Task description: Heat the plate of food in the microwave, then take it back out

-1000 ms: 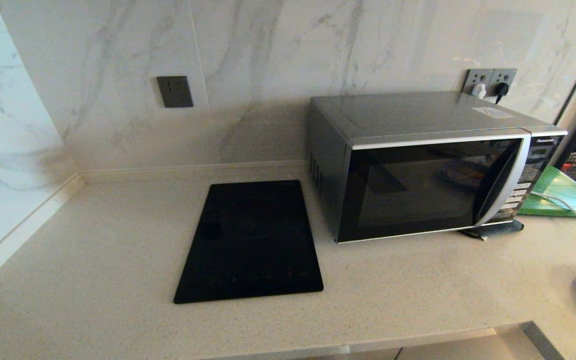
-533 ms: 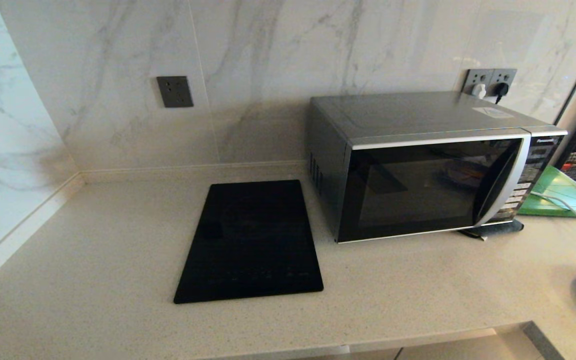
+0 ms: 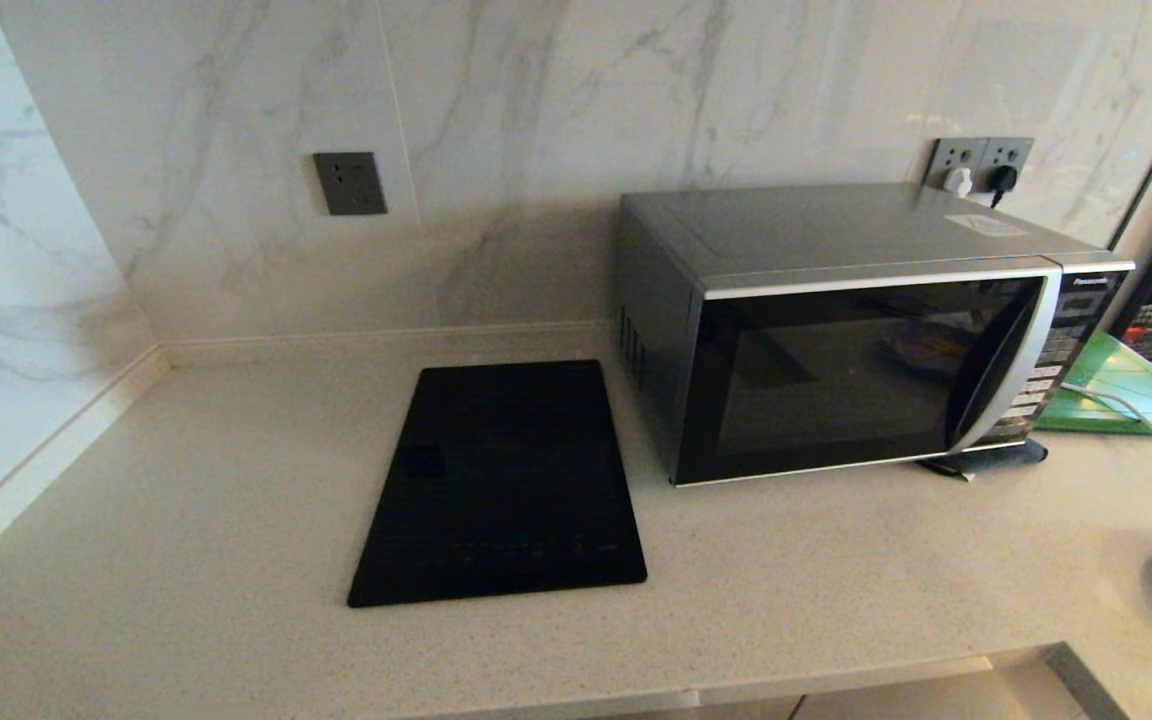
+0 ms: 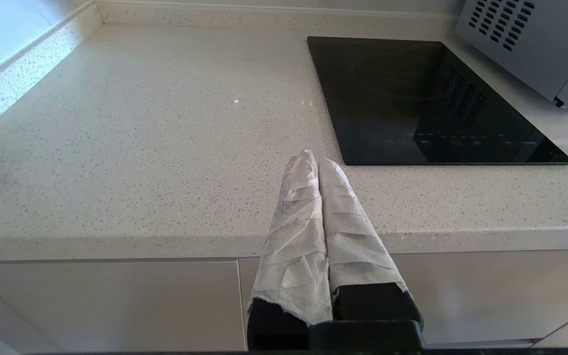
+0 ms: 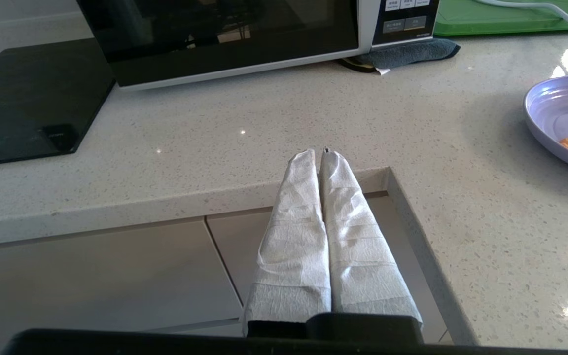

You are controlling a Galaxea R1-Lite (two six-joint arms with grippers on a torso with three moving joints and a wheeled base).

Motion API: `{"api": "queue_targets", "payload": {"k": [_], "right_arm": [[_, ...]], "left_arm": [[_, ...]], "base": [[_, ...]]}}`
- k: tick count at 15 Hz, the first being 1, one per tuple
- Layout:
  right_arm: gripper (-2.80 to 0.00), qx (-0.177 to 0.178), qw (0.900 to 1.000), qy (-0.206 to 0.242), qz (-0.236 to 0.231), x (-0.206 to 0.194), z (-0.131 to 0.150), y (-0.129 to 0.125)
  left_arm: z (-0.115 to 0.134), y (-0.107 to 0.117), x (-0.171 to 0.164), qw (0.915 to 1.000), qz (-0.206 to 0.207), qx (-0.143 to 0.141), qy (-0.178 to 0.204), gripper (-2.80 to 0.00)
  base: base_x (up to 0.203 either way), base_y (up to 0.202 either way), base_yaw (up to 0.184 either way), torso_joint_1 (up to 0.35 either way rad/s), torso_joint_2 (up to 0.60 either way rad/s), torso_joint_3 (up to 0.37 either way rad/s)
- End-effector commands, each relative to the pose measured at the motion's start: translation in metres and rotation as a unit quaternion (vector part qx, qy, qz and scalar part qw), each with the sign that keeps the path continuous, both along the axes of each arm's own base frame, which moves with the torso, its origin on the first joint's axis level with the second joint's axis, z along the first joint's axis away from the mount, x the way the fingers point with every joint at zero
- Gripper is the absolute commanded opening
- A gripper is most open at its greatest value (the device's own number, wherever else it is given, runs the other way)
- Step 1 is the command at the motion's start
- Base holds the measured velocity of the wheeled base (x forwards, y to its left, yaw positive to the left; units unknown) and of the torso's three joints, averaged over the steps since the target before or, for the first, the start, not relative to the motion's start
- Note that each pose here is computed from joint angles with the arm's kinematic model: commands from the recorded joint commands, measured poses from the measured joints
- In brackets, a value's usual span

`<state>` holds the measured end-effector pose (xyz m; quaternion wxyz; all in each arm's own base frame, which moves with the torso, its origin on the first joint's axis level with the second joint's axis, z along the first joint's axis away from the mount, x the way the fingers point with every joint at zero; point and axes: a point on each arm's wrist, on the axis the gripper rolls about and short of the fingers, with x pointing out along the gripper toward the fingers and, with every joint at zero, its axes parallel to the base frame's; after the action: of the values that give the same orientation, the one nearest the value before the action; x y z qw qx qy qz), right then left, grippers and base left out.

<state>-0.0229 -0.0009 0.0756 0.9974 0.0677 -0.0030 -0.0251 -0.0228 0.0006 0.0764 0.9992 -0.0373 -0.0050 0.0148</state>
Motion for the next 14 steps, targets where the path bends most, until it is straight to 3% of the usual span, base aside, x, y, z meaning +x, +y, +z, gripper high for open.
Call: {"api": "queue_targets", "payload": {"k": [1,14], "right_arm": [[-2.80,0.001,1.000,0.001,0.000,0.0002,-0.0004,0.0000],[-2.80,0.001,1.000,0.001,-0.001,0.0002,-0.0004,0.0000]], "left_arm": [[0.0001,0.0000,0.0001,1.0000,0.000,0.000,0.001,-2.80],[0.0001,0.0000,0.0001,1.0000,0.000,0.000,0.001,-2.80]], "base": [[0.000,0.000,0.000,0.000,0.00,0.000],[0.000,0.000,0.000,0.000,0.00,0.000]]}}
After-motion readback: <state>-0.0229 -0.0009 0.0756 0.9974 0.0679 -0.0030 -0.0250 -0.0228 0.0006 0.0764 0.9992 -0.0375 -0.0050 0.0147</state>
